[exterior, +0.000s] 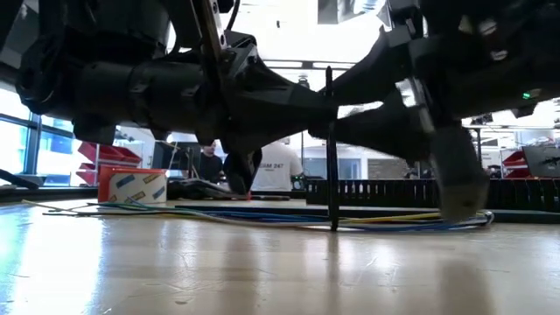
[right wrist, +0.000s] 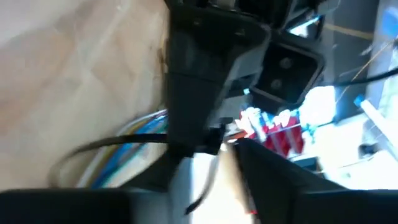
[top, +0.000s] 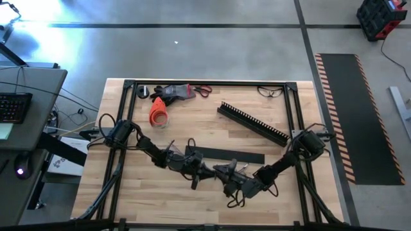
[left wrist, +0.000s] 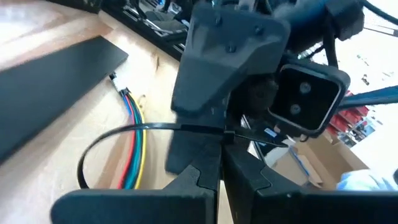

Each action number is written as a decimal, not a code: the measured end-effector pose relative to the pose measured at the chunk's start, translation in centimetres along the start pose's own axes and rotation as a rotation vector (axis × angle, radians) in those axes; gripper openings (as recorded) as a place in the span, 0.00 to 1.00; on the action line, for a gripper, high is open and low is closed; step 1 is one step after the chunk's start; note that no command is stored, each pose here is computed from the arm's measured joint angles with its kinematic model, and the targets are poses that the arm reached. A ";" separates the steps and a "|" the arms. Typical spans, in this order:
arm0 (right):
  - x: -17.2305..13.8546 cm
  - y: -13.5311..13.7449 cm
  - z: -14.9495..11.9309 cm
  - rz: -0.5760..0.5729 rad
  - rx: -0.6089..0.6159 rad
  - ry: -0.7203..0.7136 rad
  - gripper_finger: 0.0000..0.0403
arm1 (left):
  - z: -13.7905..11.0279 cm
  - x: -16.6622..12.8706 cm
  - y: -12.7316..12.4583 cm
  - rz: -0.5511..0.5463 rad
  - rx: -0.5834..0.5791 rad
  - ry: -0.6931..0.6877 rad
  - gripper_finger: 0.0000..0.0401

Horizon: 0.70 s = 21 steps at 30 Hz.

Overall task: Ziptie cables
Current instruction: Wrap the colored cables with the black zip tie

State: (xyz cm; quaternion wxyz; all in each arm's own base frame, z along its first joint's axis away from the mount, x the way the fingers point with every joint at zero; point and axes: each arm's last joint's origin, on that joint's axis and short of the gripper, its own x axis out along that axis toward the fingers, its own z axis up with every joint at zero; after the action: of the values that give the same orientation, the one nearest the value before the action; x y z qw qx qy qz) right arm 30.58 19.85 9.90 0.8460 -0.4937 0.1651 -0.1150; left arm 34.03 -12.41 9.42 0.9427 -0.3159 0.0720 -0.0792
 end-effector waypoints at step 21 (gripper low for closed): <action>-5.2 -7.9 2.8 0.197 1.188 0.030 0.57 | -0.7 1.4 -1.4 0.103 0.250 0.031 0.00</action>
State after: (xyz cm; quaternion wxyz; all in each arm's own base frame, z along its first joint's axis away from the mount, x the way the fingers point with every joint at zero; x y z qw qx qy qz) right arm 26.63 20.10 18.92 0.9813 0.0827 0.1296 -0.1159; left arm 35.10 -14.18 9.60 0.9763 -0.1907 0.0924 -0.0438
